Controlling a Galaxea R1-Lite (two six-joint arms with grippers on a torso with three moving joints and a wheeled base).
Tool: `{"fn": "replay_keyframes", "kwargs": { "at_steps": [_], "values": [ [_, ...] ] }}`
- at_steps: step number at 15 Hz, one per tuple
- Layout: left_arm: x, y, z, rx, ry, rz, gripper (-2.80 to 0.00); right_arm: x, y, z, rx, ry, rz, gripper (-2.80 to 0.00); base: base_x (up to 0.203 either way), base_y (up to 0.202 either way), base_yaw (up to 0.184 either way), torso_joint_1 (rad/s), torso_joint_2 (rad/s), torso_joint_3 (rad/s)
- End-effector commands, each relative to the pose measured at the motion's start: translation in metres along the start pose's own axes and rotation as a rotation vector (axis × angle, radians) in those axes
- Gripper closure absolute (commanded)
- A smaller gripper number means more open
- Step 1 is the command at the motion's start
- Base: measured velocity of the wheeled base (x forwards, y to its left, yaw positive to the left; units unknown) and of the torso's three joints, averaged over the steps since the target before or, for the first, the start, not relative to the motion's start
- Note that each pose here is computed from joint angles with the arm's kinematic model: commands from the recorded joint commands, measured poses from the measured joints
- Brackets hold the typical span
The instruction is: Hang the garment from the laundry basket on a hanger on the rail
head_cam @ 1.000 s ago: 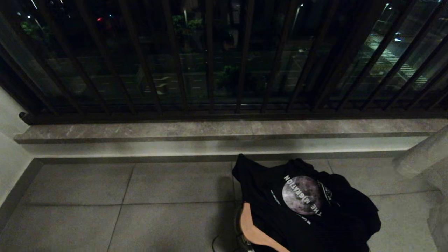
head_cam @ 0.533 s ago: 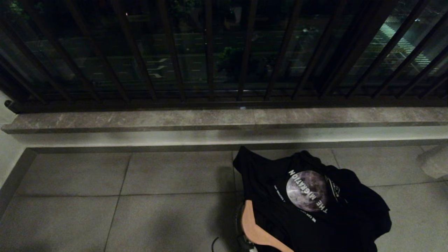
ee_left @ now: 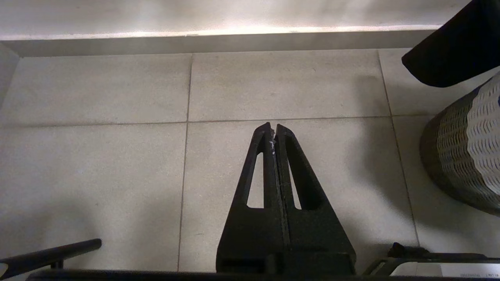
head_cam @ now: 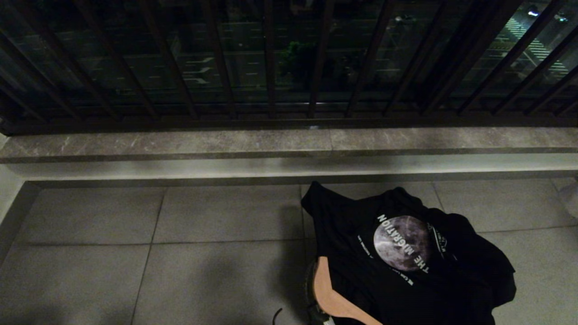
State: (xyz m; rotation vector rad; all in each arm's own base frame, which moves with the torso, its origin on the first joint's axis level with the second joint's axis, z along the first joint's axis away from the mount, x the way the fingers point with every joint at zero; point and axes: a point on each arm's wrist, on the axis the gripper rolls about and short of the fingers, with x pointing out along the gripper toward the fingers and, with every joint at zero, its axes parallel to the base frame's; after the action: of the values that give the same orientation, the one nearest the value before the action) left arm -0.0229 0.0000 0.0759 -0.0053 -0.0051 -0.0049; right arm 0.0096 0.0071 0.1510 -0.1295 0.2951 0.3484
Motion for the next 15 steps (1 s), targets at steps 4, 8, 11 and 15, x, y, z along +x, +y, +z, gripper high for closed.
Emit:
{"fn": "replay_keyframes", "kwargs": {
  "at_steps": [4, 8, 11, 15],
  "values": [
    [0.000, 0.000, 0.000, -0.001, 0.002, 0.000, 0.00, 0.124, -0.018, 0.027, 0.010, 0.415, 0.337, 0.00, 0.000, 0.000, 0.000, 0.000, 0.00, 0.000],
    [0.000, 0.000, 0.000, -0.001, 0.002, 0.000, 0.00, 0.196, 0.030, 0.025, -0.212, 0.445, 0.474, -2.80, 0.000, 0.000, 0.000, 0.000, 0.00, 0.000],
    [0.000, 0.000, 0.000, -0.001, 0.002, 0.000, 0.00, 0.233, 0.045, 0.012, -0.263, 0.411, 0.436, -2.80, 0.000, 0.000, 0.000, 0.000, 0.00, 0.000],
    [0.000, 0.000, 0.000, -0.001, 0.002, 0.000, 0.00, 0.244, 0.056, -0.003, -0.334, 0.375, 0.300, -2.80, 0.000, 0.000, 0.000, 0.000, 0.00, 0.000]
  ]
}}
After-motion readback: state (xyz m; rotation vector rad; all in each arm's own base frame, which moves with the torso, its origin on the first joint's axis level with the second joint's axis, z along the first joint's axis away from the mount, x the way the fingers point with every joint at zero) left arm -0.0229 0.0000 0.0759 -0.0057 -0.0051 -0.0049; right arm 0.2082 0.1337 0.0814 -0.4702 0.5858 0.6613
